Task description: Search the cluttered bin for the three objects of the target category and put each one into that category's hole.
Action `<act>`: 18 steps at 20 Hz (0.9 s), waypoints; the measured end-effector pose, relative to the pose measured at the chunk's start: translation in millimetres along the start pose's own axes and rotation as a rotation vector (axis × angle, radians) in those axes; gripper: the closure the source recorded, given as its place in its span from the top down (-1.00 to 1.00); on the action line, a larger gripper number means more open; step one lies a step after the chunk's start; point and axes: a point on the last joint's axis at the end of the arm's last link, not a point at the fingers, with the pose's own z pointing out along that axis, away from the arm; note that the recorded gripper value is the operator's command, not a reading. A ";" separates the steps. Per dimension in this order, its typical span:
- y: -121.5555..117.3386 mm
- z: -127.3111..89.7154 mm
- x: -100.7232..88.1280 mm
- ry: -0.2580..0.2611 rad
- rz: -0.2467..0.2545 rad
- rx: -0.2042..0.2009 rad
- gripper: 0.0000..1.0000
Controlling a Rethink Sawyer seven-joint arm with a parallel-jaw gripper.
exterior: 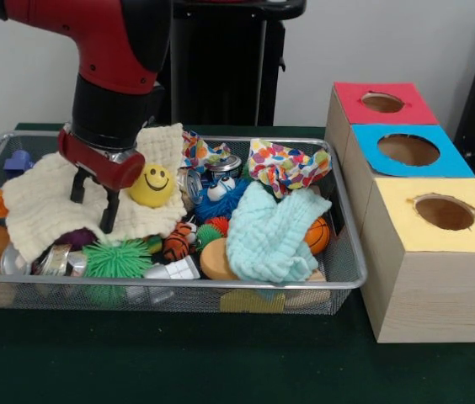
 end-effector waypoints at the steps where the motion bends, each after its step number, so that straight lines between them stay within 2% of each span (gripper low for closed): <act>1: 1.9 2.3 1.0 0.004 -0.007 0.004 1.00; 4: 3.5 3.5 0.7 0.006 -0.011 0.007 1.00; 5: 4.2 3.4 -0.6 0.006 -0.012 0.008 -1.00; 9: 4.2 3.2 -0.1 0.015 -0.013 0.015 -1.00; 14: 5.8 1.6 1.0 0.057 -0.013 0.046 -1.00; 18: 8.3 -1.9 -2.0 0.072 -0.015 0.064 -1.00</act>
